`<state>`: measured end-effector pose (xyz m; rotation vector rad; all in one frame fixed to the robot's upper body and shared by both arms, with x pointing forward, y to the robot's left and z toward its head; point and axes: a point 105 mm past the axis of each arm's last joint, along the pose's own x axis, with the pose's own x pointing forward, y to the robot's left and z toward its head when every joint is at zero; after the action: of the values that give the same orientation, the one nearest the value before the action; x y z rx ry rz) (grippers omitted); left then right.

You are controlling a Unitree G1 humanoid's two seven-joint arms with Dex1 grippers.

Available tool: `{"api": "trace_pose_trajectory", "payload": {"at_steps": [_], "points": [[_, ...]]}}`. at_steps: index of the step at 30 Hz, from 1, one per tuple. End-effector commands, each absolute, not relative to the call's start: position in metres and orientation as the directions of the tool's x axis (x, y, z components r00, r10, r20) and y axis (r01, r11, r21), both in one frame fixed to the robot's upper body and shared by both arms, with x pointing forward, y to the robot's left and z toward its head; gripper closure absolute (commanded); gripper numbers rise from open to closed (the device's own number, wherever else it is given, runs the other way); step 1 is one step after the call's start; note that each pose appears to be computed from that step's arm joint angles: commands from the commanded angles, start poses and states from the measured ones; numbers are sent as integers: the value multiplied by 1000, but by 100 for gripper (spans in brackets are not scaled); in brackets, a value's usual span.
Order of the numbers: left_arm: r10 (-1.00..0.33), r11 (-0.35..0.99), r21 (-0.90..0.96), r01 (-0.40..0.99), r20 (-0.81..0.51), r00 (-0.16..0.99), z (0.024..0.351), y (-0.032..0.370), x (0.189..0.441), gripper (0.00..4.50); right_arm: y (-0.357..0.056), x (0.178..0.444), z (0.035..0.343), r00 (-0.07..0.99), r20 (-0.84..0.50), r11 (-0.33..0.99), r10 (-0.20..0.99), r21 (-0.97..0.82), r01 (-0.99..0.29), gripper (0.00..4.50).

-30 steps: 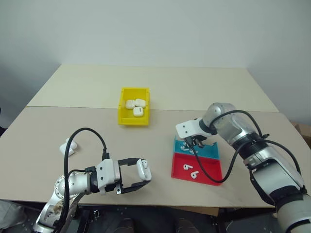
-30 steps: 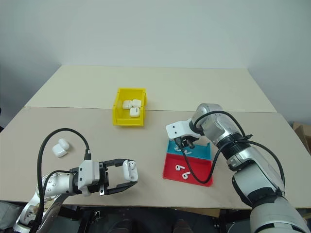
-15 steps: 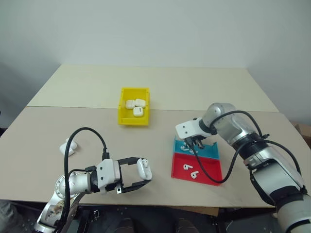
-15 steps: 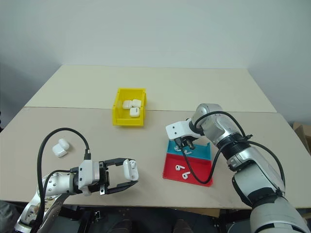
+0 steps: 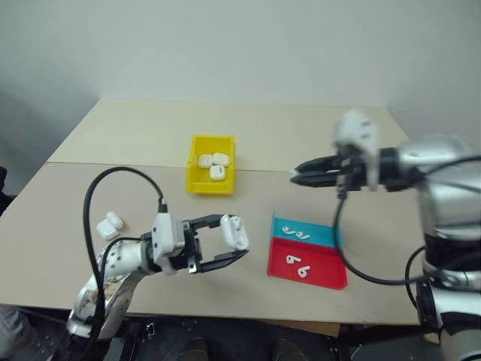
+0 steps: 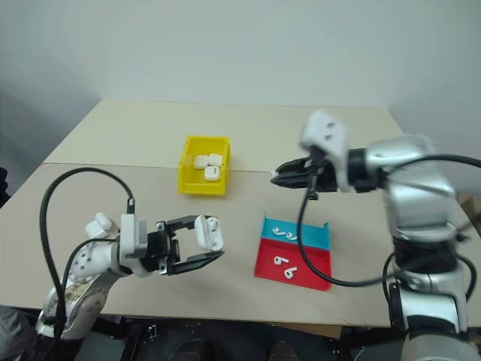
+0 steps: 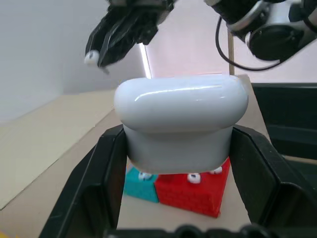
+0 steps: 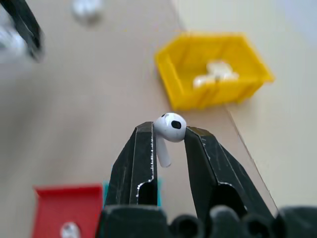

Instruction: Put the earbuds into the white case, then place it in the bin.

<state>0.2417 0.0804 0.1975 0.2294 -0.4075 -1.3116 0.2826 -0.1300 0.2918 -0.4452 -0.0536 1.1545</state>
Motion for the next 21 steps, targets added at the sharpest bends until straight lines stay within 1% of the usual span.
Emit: {"api": "trace_pose_trajectory", "payload": {"at_steps": [1, 5, 7, 9, 11, 14, 21], "points": [[-971, 196, 397, 896, 205, 121, 213, 65, 240, 172, -128, 239, 308, 334, 26, 323, 942, -337, -884, 367], [-970, 145, 393, 908, 236, 52, 227, 53, 244, 172, -120, 215, 308, 293, 189, 337, 937, -273, -901, 367], [-970, 131, 388, 912, 241, 36, 232, 50, 247, 172, -114, 208, 309, 268, 255, 331, 929, -245, -911, 367], [-970, 111, 385, 916, 241, 16, 234, 46, 247, 172, -106, 203, 306, 240, 289, 307, 927, -217, -927, 367], [-971, 95, 388, 917, 241, -2, 235, 44, 246, 172, -99, 199, 301, 222, 302, 286, 927, -188, -940, 367], [-970, 88, 386, 918, 242, -9, 236, 41, 247, 172, -88, 196, 292, 224, 294, 275, 929, -146, -950, 367], [-965, 89, 381, 920, 263, -16, 241, 43, 244, 172, -83, 199, 274, 257, 240, 284, 936, -82, -955, 367]]}}
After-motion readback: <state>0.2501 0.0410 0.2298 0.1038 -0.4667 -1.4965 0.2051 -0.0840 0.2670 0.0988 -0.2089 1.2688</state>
